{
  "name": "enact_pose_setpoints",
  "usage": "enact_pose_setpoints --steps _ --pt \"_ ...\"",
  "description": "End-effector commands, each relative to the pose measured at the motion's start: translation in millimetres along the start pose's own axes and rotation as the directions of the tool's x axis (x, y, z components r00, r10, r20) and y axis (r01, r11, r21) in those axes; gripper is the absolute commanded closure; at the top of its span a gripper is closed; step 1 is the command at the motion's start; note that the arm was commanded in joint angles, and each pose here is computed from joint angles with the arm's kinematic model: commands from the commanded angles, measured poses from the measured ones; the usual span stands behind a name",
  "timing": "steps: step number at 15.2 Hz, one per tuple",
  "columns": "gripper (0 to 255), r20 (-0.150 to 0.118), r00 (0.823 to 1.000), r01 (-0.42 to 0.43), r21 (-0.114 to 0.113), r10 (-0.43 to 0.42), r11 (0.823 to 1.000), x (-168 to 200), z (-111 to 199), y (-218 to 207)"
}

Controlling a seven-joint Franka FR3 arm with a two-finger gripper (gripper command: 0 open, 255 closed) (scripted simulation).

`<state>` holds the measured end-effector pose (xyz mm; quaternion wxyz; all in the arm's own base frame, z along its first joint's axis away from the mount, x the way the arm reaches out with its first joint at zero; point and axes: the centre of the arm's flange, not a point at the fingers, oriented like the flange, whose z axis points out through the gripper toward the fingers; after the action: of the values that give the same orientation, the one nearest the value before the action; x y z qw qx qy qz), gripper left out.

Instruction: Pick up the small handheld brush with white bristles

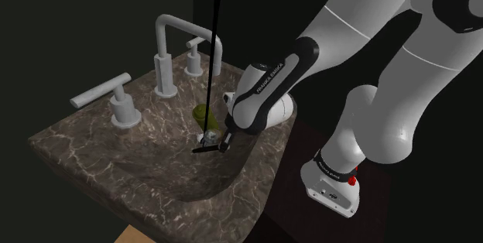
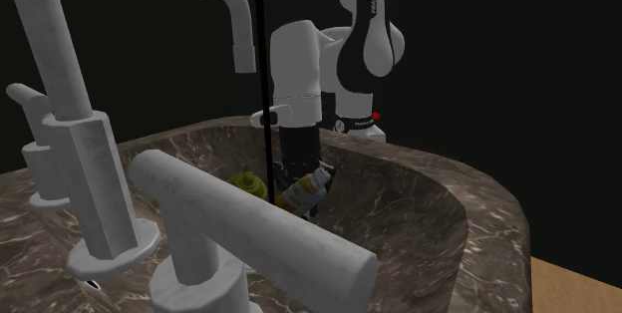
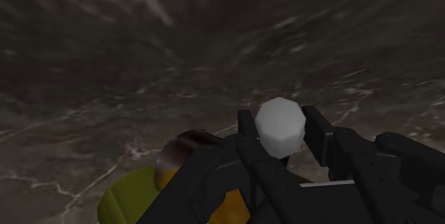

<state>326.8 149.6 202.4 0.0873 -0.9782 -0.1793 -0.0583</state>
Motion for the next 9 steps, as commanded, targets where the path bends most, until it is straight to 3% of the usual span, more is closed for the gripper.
enact_pose_setpoints --steps 1,9 --pt "255 0.013 1.0 -0.006 -0.002 0.006 1.0 -5.0 3.8 2.9" --pt "255 0.014 1.0 -0.006 -0.002 0.006 1.0 2.0 -31.8 -4.7"
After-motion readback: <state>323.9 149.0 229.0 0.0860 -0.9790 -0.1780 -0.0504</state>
